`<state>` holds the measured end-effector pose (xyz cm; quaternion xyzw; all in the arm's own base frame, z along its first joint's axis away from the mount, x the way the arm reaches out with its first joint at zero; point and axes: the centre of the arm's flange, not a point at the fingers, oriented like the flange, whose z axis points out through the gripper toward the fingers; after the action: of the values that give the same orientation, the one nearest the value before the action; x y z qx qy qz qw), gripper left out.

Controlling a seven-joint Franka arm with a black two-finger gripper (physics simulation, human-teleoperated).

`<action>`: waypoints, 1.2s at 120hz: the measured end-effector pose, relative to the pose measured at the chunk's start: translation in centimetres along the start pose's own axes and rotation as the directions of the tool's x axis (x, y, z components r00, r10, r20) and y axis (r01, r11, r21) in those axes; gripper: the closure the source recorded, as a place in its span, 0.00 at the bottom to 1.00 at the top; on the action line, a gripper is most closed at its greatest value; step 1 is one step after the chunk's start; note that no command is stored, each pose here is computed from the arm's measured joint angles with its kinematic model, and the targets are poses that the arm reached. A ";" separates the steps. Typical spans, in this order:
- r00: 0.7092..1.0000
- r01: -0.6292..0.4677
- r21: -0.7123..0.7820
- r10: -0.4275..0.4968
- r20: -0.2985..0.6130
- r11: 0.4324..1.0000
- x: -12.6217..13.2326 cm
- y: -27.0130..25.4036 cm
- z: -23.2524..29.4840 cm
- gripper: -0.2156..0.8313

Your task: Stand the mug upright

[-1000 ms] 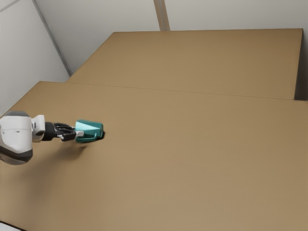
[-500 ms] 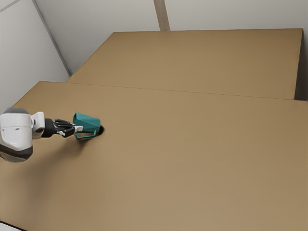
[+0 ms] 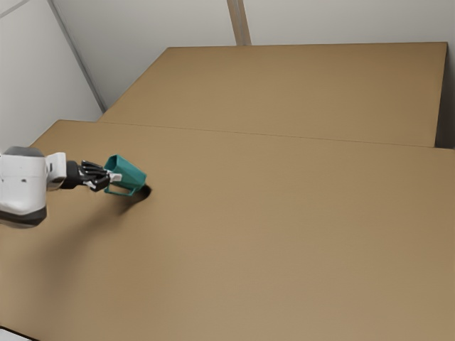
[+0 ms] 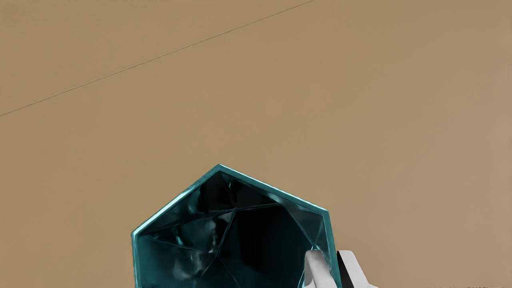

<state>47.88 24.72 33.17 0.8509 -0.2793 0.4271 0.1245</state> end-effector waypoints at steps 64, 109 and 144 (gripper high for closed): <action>0.827 -0.086 -0.161 0.160 0.538 0.983 6.3 10.2 -4.8 0.95; 0.771 0.064 0.075 -0.097 0.629 0.995 6.7 10.2 -2.9 0.96; 0.785 0.135 0.225 -0.242 0.570 0.965 7.4 9.9 -0.6 0.96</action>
<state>45.28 14.24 39.23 0.9726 -0.1795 0.1477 -0.0006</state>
